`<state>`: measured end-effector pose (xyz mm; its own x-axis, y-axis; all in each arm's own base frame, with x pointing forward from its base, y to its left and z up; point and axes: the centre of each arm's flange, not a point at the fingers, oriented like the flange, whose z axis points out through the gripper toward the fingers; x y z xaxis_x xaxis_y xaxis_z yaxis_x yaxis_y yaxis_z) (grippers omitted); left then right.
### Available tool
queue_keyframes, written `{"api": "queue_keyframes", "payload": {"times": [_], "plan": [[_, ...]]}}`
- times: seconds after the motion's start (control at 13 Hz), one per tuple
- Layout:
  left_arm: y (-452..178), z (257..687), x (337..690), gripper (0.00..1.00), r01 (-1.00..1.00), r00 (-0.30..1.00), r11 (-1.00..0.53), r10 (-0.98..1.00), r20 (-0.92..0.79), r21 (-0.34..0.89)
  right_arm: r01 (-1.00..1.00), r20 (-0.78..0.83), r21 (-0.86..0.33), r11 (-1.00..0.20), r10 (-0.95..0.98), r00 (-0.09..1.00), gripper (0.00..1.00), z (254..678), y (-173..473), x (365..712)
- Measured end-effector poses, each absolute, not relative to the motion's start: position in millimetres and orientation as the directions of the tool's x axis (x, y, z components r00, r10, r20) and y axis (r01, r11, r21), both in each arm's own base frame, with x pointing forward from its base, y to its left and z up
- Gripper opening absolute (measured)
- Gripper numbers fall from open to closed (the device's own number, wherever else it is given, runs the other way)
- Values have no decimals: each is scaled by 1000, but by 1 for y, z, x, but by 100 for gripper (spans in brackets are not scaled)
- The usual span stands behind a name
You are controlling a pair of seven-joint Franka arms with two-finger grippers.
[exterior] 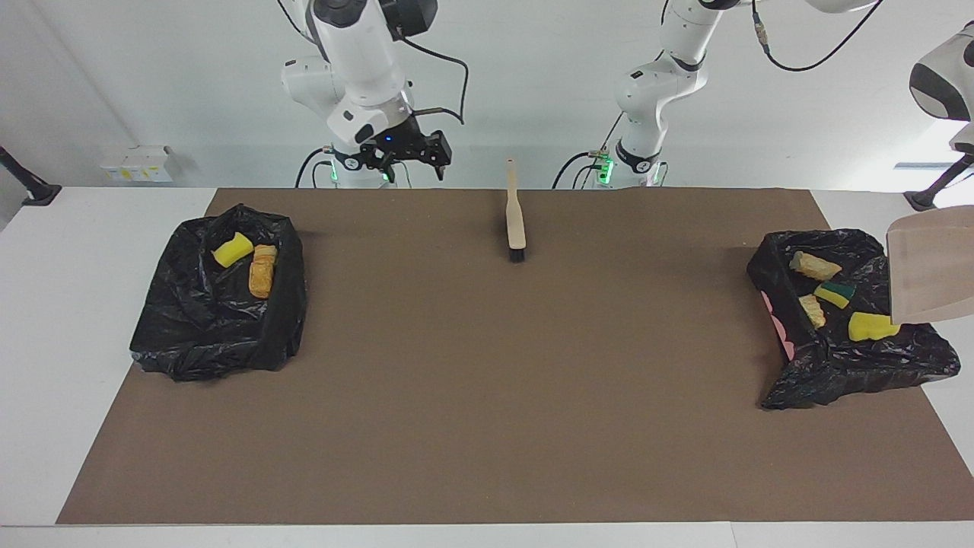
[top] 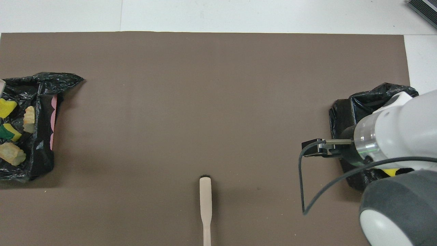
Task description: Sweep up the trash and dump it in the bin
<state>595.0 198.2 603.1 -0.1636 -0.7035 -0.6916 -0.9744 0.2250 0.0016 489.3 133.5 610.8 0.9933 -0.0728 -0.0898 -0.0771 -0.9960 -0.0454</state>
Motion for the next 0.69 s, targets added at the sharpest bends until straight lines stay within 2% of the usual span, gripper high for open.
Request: {"api": "queue_keyframes", "payload": {"times": [0.23,0.38,0.69], "plan": [[152,592,592,31,-998,-9,48,-795,-607,-49,-87,-50,50,-995,-90,995,100,627,112,532],[122,582,585,31,-996,87,-56,-833,-546,-74,-113,-32,74,-991,-116,993,100,628,94,553],[40,552,558,31,-945,321,-316,-845,-429,-84,-152,-46,84,-985,-156,987,100,630,72,556]]}}
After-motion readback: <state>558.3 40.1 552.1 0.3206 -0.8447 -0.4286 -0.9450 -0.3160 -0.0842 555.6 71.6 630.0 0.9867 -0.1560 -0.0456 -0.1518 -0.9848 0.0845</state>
